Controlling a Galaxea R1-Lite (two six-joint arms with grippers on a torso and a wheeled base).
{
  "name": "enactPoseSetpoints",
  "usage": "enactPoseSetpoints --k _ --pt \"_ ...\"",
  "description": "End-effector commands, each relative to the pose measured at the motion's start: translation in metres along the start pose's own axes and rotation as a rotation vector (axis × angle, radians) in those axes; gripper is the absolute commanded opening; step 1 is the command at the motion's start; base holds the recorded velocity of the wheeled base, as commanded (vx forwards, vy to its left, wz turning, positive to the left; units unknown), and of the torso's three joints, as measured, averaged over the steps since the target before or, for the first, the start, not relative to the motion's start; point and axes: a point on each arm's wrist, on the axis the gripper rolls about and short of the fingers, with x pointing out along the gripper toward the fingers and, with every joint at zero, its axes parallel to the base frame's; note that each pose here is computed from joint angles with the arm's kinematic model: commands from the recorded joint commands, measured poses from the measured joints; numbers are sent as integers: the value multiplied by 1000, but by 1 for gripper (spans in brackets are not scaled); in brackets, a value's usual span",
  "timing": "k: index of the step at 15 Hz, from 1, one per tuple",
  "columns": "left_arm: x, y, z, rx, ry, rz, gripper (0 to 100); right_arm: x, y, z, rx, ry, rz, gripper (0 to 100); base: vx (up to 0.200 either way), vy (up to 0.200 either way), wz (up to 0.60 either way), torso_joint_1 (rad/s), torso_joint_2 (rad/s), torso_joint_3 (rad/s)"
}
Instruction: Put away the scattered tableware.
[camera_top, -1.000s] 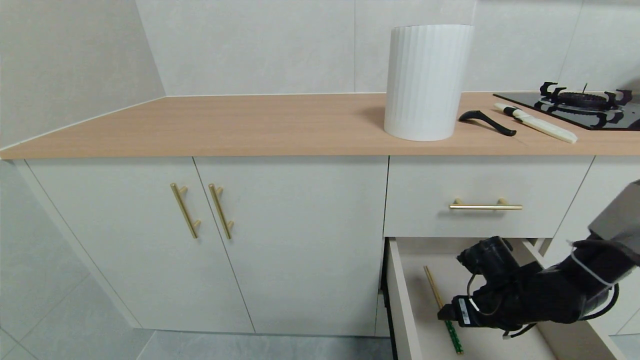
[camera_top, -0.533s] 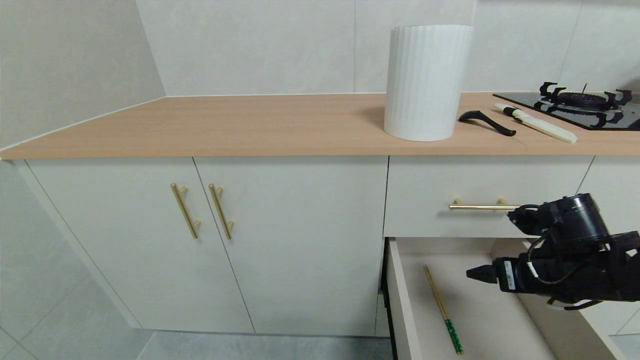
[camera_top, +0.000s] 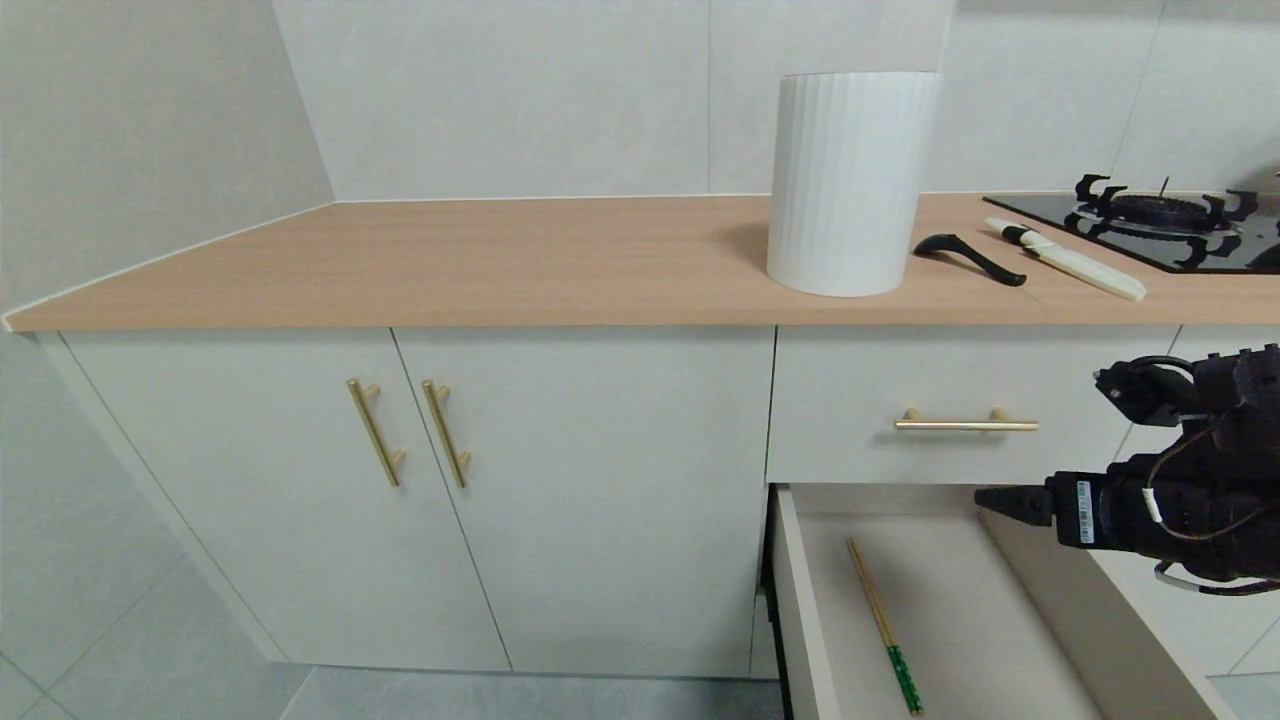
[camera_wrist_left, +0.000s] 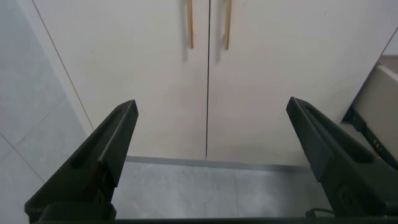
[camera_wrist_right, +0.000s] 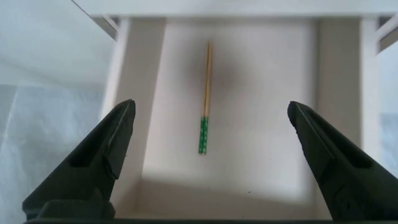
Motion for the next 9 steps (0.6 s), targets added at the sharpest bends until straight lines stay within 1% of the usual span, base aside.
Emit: enactPoseSetpoints --k 1,2,9 --pt "0 0 -1 0 3 1 100 -5 0 1 0 -17 4 100 0 0 0 22 -178 -266" --pt "0 0 -1 0 3 1 100 -4 0 1 0 -12 1 100 0 0 0 46 -203 -281" --pt "0 0 -1 0 3 1 100 -1 0 -2 -1 3 1 100 0 0 0 178 -503 -294"
